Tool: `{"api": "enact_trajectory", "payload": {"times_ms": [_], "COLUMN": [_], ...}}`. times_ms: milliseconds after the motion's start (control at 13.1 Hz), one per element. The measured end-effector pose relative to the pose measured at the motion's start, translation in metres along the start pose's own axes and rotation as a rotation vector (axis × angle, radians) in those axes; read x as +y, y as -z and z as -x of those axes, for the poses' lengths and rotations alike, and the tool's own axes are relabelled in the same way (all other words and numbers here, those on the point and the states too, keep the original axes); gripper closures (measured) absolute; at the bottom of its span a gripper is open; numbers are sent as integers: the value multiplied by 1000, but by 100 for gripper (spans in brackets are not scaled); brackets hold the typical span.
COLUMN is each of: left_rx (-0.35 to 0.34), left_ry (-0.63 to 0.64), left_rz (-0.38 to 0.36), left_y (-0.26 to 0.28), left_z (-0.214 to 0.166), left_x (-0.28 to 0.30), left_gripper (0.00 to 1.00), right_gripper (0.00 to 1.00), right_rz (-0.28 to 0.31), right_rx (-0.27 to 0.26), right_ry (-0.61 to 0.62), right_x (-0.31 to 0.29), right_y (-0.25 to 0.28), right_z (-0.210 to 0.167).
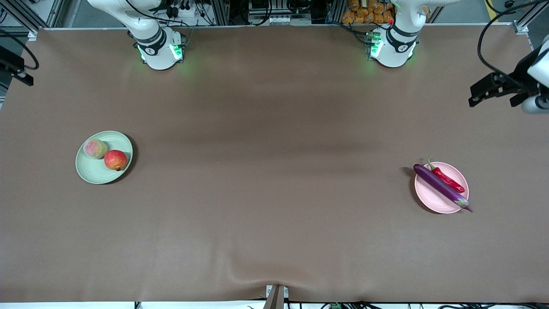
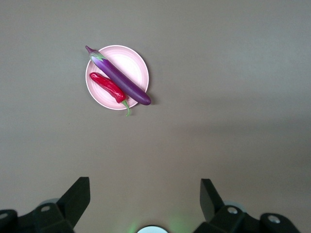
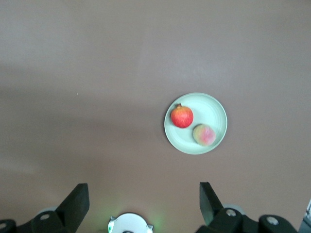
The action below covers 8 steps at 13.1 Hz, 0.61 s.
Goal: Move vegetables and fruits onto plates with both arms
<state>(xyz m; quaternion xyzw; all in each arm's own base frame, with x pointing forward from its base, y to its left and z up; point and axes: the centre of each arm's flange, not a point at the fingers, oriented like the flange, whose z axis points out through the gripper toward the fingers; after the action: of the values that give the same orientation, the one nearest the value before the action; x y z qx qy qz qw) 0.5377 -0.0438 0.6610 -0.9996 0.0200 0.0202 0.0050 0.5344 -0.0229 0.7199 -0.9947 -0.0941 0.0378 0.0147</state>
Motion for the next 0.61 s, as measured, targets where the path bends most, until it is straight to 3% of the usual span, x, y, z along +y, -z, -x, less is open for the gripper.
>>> {"api": "enact_trajectory", "payload": {"times_ms": [152,381,610], "left_rx": [-11,-30,-39], "left_ry": [-29,-59,-59], "left_rz": [-5,-9,-8], "left_y": [-2,-16,-24], "left_z": [1,-7,-13], "left_x": [9,10,9], "left_gripper": [0,0,0], "right_gripper": [0,0,0], "right_rz": [-4,-6,-2], "right_rx": [-34,-39,9], "right_ry": [-38,-47,-56], "right_x": [3,1,1], "right_y": [-18,-32,-39], "right_z": [-2,-4,16]}}
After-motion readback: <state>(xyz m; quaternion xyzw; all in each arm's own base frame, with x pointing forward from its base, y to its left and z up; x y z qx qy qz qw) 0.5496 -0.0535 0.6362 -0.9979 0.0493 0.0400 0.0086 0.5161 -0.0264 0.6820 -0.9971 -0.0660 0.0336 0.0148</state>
